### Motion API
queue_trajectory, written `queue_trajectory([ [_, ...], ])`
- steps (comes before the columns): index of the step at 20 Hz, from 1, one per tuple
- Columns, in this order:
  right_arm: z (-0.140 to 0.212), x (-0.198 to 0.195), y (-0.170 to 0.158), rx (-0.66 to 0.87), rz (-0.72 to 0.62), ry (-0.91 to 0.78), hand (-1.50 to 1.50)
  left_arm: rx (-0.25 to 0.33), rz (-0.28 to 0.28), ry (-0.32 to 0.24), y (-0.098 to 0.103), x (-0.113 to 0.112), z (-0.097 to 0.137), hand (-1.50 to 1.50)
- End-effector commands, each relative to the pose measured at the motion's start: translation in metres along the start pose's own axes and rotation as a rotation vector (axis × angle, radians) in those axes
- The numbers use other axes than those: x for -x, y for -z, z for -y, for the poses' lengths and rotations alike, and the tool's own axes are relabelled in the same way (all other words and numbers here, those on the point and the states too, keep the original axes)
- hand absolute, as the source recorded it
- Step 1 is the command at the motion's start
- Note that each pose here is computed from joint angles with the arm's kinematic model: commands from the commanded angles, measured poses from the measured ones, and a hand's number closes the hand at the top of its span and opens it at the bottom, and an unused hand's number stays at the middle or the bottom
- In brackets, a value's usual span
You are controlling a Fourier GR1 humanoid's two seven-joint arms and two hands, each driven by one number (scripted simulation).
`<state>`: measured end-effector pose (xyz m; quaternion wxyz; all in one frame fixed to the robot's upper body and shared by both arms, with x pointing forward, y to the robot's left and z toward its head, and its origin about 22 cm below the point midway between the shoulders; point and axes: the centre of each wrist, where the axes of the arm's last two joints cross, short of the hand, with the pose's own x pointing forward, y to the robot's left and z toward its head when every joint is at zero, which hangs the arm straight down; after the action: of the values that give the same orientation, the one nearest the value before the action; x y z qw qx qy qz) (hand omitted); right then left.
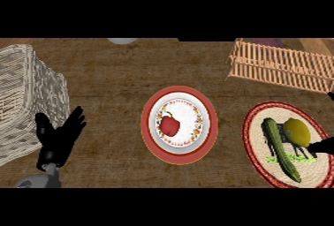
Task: Pick the lemon from the placemat and place it in the tiered shelf
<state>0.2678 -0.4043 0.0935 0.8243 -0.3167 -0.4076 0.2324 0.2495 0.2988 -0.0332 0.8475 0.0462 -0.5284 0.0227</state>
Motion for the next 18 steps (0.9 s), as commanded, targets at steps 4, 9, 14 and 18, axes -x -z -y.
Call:
queue_trajectory([
  [4, -0.012, 0.009, 0.004, 0.035, -0.044, -0.043, -1.5, 0.007, -0.008, 0.007, 0.001, 0.014, 0.02, 0.0],
  [9, -0.023, -0.007, 0.001, 0.033, -0.05, -0.047, -1.5, -0.003, 0.004, 0.01, -0.014, 0.006, -0.004, 0.0],
  [14, -0.05, -0.015, 0.016, 0.054, -0.078, -0.071, -1.5, 0.013, -0.005, -0.006, -0.008, -0.004, 0.005, 0.0],
  [18, -0.063, 0.004, 0.021, 0.075, -0.116, -0.098, -1.5, 0.01, -0.008, -0.005, -0.01, -0.013, 0.001, 0.0],
])
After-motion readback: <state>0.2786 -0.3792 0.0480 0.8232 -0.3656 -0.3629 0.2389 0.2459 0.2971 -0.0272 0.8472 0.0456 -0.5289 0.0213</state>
